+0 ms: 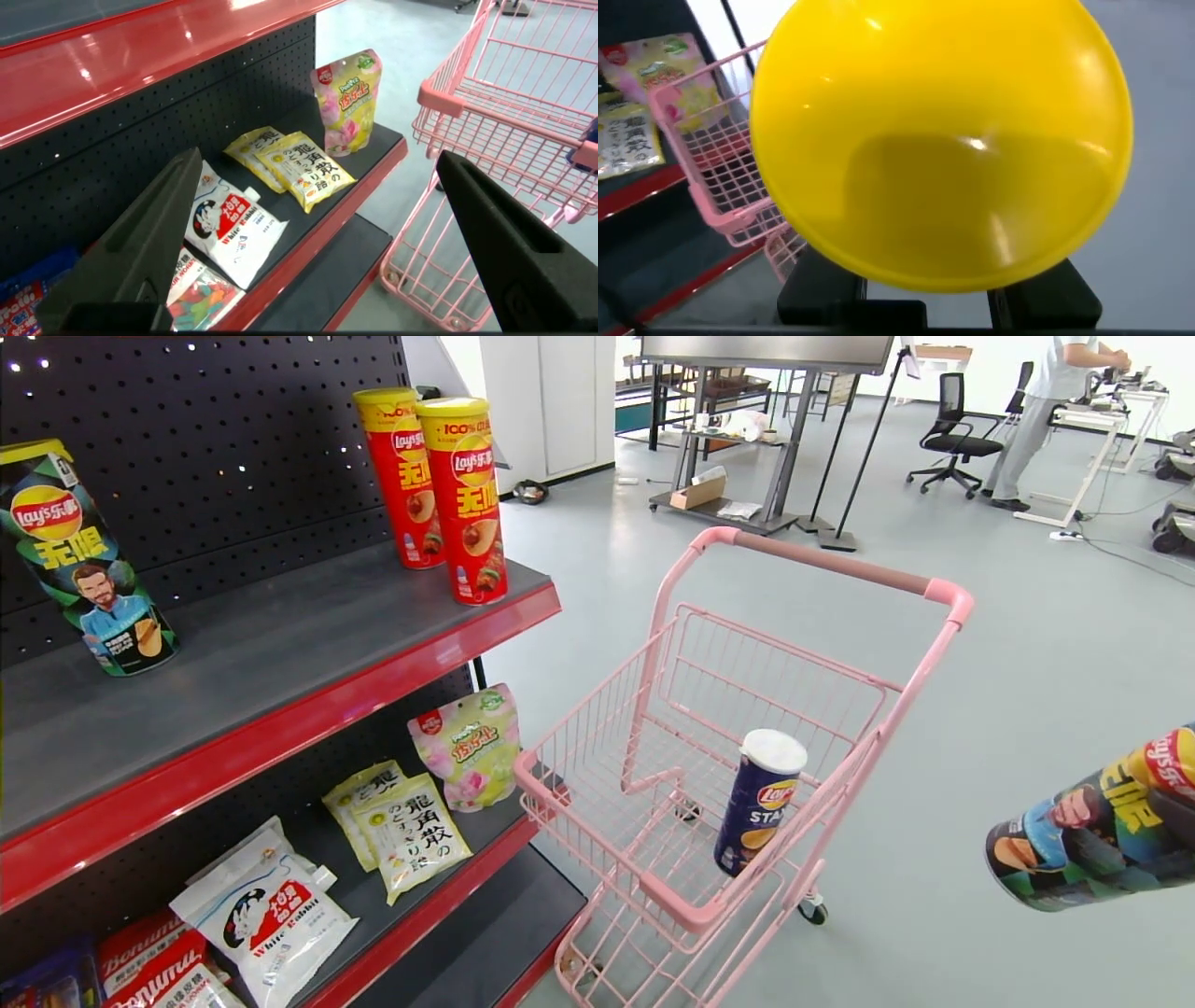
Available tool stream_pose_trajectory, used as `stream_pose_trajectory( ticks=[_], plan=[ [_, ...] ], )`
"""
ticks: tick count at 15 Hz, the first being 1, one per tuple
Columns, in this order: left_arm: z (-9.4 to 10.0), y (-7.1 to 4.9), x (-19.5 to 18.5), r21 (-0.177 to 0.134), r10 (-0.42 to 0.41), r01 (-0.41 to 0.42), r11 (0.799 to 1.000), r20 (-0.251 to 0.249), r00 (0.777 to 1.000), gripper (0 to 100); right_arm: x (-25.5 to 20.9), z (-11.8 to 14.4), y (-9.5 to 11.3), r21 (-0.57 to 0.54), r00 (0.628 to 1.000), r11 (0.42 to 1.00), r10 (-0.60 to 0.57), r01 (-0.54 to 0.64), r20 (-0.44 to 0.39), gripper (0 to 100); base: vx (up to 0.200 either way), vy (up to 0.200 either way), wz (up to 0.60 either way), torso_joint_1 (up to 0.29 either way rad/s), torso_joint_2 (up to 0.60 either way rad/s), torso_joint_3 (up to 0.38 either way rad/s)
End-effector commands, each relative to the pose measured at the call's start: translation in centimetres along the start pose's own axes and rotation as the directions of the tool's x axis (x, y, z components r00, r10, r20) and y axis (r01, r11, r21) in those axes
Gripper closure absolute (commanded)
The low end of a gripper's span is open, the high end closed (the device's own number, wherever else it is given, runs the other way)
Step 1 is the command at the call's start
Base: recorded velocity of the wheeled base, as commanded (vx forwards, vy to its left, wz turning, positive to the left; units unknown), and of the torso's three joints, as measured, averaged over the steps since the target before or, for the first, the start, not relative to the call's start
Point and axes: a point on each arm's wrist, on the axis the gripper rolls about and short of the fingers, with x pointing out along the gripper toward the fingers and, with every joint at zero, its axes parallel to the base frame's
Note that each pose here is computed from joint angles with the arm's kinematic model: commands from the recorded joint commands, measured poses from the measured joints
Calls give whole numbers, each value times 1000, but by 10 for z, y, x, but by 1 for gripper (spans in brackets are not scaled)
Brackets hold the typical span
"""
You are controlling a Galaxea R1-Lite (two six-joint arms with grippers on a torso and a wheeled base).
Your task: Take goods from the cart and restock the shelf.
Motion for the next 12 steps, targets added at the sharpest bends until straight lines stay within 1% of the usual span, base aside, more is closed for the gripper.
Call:
stream_pose_trajectory(
  ticks=[1, 2, 3, 4, 5, 7, 11, 12],
  plan=[
    [0, 0, 0, 0, 0, 0, 1000, -1, 1000, 0, 1, -9, -7, 11, 993, 994, -111, 111, -37, 100, 0, 0, 0, 0, 0, 0],
    [0, 0, 0, 0, 0, 0, 1000, -1, 1000, 0, 4, -15, -11, 14, 982, 984, -174, 175, -69, 100, 0, 0, 0, 0, 0, 0],
    [0, 0, 0, 0, 0, 0, 1000, -1, 1000, 0, 5, -20, -17, 17, 963, 967, -252, 254, -100, 100, 0, 0, 0, 0, 0, 0],
    [0, 0, 0, 0, -2, 2, 1000, -2, 1000, 0, 5, -21, -18, 19, 956, 961, -272, 276, -107, 100, 0, 0, 0, 0, 0, 0],
    [0, 0, 0, 1, -4, 4, 1000, -5, 1000, 0, 4, -25, -23, 25, 936, 942, -328, 334, -125, 100, 0, 0, 0, 0, 0, 0],
    [0, 0, 0, 0, -5, 5, 1000, -7, 1000, 0, 2, -30, -25, 26, 920, 927, -368, 374, -136, 100, 0, 0, 0, 0, 0, 0],
    [0, 0, 0, 1, -3, 3, 1000, -1, 1000, 0, -7, -29, -24, 18, 917, 921, -387, 390, -97, 100, 0, 0, 0, 0, 0, 0],
    [0, 0, 0, 0, -3, 3, 1000, -1, 1000, 0, -8, -30, -24, -7, 916, 920, -390, 391, -98, 100, 0, 0, 0, 0, 0, 0]
  ],
)
